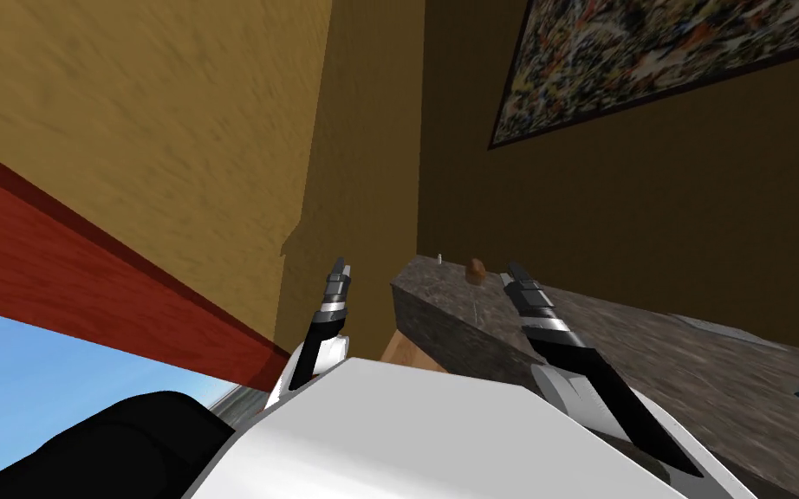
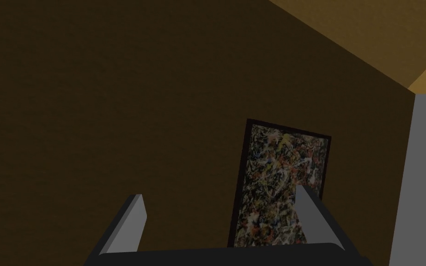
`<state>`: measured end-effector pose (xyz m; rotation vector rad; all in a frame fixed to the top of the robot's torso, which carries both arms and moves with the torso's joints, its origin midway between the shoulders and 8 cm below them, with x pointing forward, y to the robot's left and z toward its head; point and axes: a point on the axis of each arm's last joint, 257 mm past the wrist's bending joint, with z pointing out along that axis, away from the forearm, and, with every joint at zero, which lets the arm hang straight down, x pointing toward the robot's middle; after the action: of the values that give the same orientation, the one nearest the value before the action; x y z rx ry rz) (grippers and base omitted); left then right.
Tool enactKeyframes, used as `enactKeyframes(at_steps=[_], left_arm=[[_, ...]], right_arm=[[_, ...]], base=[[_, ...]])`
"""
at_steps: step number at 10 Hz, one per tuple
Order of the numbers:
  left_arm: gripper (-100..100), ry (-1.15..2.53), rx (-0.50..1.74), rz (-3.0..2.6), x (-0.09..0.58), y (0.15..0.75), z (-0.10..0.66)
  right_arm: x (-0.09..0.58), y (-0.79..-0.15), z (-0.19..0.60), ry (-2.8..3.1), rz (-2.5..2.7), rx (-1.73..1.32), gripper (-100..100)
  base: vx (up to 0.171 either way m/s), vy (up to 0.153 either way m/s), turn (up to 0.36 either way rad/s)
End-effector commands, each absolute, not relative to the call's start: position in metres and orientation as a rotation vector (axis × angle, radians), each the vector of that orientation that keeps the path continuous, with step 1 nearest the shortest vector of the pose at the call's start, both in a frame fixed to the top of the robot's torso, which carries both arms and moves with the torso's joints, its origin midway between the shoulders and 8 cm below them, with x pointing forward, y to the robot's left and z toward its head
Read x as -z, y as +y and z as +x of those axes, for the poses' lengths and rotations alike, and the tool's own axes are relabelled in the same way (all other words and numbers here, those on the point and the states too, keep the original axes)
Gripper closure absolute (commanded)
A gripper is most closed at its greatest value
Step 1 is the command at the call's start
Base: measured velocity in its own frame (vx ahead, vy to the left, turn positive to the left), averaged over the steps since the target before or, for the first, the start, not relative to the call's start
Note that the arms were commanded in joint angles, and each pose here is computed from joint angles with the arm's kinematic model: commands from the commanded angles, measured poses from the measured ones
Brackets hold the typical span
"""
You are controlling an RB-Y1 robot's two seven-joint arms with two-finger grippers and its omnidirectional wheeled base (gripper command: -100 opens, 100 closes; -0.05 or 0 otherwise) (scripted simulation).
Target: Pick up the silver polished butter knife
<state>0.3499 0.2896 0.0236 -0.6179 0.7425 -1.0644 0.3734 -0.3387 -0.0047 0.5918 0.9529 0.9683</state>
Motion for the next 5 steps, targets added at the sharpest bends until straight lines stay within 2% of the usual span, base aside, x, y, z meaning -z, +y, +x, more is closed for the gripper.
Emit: enactKeyframes(at_steps=[1, 5], left_arm=[[0, 0.743, 1.064, -0.618, -0.024, 0.29, 0.35], [0, 0.743, 1.064, -0.618, -0.024, 0.29, 0.35]], right_arm=[[0.024, -0.354, 0.383, 1.025, 0.609, -0.9, -100], [0.054, -0.38, 0.393, 1.139, 0.654, -0.792, -100]], base=[[-0.036, -0.001, 0.326], [-0.02, 0.001, 0.174]])
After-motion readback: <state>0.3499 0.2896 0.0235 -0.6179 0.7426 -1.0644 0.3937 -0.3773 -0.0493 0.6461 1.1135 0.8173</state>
